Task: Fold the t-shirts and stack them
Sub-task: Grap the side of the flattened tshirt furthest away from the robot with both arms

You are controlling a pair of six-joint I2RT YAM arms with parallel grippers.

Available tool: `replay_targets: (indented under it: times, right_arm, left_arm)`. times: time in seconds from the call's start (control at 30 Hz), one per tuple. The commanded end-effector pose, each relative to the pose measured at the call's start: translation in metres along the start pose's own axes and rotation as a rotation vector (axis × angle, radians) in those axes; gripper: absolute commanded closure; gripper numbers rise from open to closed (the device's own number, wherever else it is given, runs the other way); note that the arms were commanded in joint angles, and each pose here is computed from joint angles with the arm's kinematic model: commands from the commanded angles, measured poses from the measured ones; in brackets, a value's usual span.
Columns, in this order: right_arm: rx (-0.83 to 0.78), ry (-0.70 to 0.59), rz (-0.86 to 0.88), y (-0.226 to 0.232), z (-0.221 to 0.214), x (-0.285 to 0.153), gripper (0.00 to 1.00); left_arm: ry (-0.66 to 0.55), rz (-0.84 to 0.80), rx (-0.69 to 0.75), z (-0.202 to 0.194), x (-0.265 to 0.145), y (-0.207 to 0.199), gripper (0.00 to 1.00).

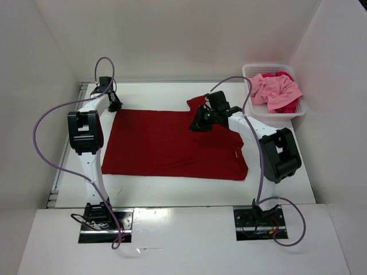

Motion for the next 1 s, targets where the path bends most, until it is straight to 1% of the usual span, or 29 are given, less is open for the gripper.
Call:
replay_targets:
  times: [0.0,0.03,0.07,0.1,0.17,0.2,0.23,0.27,0.3,0.33,0.37,0.4,0.43,0.47,0.5,0.53,0.6,0.63,0.67,0.73,0.77,0.8,0.83,0.87,0.9,0.97]
  right_arm:
    - [-0.047,-0.128,-0.013,0.004,0.057,0.001,0.67]
    - [-0.056,-0.142,-0.017,0.001,0.066,0.003,0.65]
    - [-0.099,-0.182,-0.009,0.004,0.086,0.0,0.62]
    - [-0.119,-0.184,-0.011,0.004,0.091,0.003,0.6]
    - [-0.123,-0.221,-0.104,-0.021,0.111,0.013,0.58]
    - [-0.143,-0.262,-0.122,-0.018,0.127,0.012,0.58]
    - [-0.139,-0.282,-0.157,-0.03,0.136,0.014,0.58]
    - [-0.112,-0.28,-0.202,-0.052,0.142,0.024,0.56]
    - [-0.115,-0.313,-0.227,-0.058,0.159,0.022,0.56]
    - [-0.099,-0.31,-0.253,-0.07,0.164,0.025,0.56]
    - [-0.064,-0.278,-0.297,-0.098,0.163,0.041,0.56]
    - [-0.064,-0.319,-0.319,-0.1,0.182,0.037,0.55]
    - [-0.062,-0.298,-0.351,-0.107,0.182,0.042,0.55]
    - [-0.065,-0.305,-0.379,-0.119,0.193,0.051,0.54]
    - [-0.058,-0.31,-0.428,-0.128,0.196,0.055,0.54]
    - [-0.057,-0.281,-0.464,-0.136,0.193,0.059,0.54]
    - [-0.044,-0.284,-0.521,-0.155,0.203,0.072,0.53]
    - [-0.043,-0.29,-0.539,-0.157,0.204,0.071,0.53]
    - [-0.037,-0.309,-0.555,-0.16,0.214,0.065,0.52]
    - [-0.04,-0.289,-0.586,-0.172,0.21,0.076,0.5]
    - [-0.055,-0.326,-0.588,-0.167,0.223,0.07,0.5]
    - [-0.048,-0.299,-0.611,-0.176,0.217,0.078,0.49]
    - [-0.058,-0.299,-0.623,-0.178,0.218,0.079,0.49]
    - [-0.077,-0.354,-0.631,-0.171,0.235,0.068,0.47]
    - [-0.068,-0.309,-0.658,-0.184,0.223,0.081,0.47]
    - [-0.071,-0.325,-0.673,-0.19,0.227,0.077,0.46]
  left_arm:
    - [0.025,0.015,0.002,-0.01,0.008,0.002,0.8]
    - [0.012,0.017,0.001,-0.006,0.005,0.001,0.82]
    - [0.012,0.017,0.001,-0.006,0.003,0.002,0.85]
    - [0.012,0.017,-0.008,-0.006,0.003,0.001,0.87]
    - [-0.005,0.005,-0.02,-0.003,-0.005,0.0,0.89]
    - [-0.005,0.004,-0.02,-0.004,-0.007,0.0,0.93]
    - [-0.023,-0.009,-0.023,0.002,-0.012,-0.003,0.95]
    - [-0.013,-0.002,-0.032,-0.002,-0.01,-0.001,0.96]
    - [-0.018,-0.006,-0.033,0.0,-0.017,-0.001,0.98]
    - [-0.024,-0.01,-0.043,0.0,-0.019,-0.001,0.99]
    - [-0.035,-0.019,-0.044,0.001,-0.021,-0.002,1.0]
    - [-0.033,-0.017,-0.044,0.0,-0.023,-0.001,1.0]
    - [-0.037,-0.028,-0.038,-0.002,-0.026,-0.005,1.0]
    - [-0.025,-0.018,-0.036,-0.007,-0.024,-0.002,1.0]
    - [-0.032,-0.024,-0.037,-0.004,-0.027,-0.003,1.0]
    - [-0.025,-0.018,-0.036,-0.007,-0.026,-0.001,1.0]
    - [-0.019,-0.014,-0.045,-0.012,-0.024,0.002,1.0]
    - [-0.026,-0.019,-0.046,-0.009,-0.027,0.0,1.0]
    - [-0.021,-0.027,-0.045,-0.01,-0.027,-0.001,1.0]
    - [-0.02,-0.027,-0.045,-0.01,-0.027,-0.001,1.0]
    - [-0.02,-0.027,-0.045,-0.01,-0.027,-0.001,1.0]
    - [-0.015,-0.034,-0.045,-0.011,-0.028,-0.002,1.0]
    - [-0.015,-0.034,-0.045,-0.011,-0.028,-0.002,1.0]
    - [-0.015,-0.034,-0.045,-0.011,-0.028,-0.002,1.0]
    - [-0.015,-0.034,-0.045,-0.011,-0.028,-0.002,1.0]
    - [-0.022,-0.039,-0.046,-0.007,-0.029,-0.004,1.0]
Point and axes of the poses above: each gripper's point midway between its finger pads, its own x axis out along the fingers, its own y axis along the line the jaws close on, z = x × y, the point moved 4 cm from there along -x, back along the fingers, and after that the axes turned 10 degrees about -x, right-handed, at the moved point
